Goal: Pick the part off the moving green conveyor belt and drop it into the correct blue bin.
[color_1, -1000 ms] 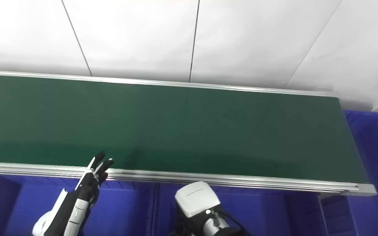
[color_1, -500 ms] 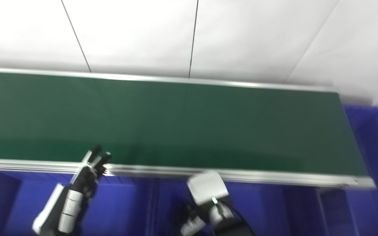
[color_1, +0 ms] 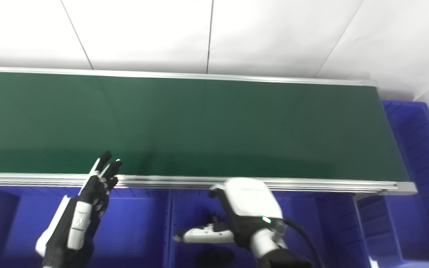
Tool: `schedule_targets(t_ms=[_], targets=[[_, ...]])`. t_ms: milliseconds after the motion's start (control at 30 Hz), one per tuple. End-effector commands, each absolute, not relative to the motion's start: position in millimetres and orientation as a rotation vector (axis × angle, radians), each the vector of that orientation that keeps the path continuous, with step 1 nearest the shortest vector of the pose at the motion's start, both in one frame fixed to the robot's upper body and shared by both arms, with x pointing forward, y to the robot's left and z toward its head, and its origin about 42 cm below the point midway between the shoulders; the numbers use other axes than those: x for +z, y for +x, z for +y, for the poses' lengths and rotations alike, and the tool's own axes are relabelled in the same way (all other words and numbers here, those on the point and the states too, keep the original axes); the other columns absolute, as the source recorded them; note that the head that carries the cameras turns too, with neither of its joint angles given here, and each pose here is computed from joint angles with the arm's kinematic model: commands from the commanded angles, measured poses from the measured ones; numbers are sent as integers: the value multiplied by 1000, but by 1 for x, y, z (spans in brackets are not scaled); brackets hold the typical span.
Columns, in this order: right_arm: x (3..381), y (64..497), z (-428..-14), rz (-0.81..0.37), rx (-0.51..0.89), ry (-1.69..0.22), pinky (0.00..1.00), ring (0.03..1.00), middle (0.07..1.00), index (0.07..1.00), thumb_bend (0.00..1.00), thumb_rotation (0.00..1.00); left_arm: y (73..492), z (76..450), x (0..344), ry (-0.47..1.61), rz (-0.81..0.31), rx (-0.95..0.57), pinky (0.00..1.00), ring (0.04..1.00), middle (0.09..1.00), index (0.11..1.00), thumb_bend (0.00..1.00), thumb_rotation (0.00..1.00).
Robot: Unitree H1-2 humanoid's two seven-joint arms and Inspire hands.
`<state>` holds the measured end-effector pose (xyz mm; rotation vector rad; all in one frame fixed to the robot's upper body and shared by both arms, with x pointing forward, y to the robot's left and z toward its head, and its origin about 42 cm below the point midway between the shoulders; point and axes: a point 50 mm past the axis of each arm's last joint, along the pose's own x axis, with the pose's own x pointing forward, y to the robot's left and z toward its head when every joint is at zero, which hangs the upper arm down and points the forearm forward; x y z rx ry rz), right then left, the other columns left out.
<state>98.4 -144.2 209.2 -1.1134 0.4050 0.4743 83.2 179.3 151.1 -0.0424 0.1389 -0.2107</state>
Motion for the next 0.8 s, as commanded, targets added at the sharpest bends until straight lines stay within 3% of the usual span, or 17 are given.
schedule_targets(t_ms=[0, 67, 100, 167, 400, 567, 767], targets=[[223, 69, -110, 337, 305, -484, 705, 814, 849, 812, 716, 891, 87, 182, 163, -63, 69, -215, 1000, 1000, 998, 1000, 669, 1000], [209, 52, -101, 362, 246, -89, 795, 865, 885, 853, 766, 965, 89, 185, 162, -74, 46, -230, 1000, 1000, 1000, 1000, 668, 1000], [197, 46, -97, 377, 225, 37, 890, 925, 931, 906, 834, 982, 89, 187, 161, -72, 40, -238, 1000, 1000, 1000, 1000, 680, 1000], [180, 42, -93, 364, 177, 126, 969, 983, 985, 973, 870, 997, 87, 191, 158, -61, 36, -251, 1000, 1000, 1000, 1000, 702, 1000], [149, 41, -87, 273, 63, 159, 939, 949, 959, 937, 924, 1000, 78, 198, 146, -27, 41, -270, 1000, 1000, 1000, 1000, 673, 1000], [139, 32, -87, 275, 73, 159, 938, 951, 950, 928, 926, 1000, 73, 195, 143, -25, 44, -284, 1000, 1000, 1000, 1000, 673, 1000], [134, 25, -87, 220, 181, 147, 999, 999, 999, 982, 899, 1000, 66, 191, 141, -48, 54, -283, 1000, 1000, 1000, 1000, 692, 1000]])
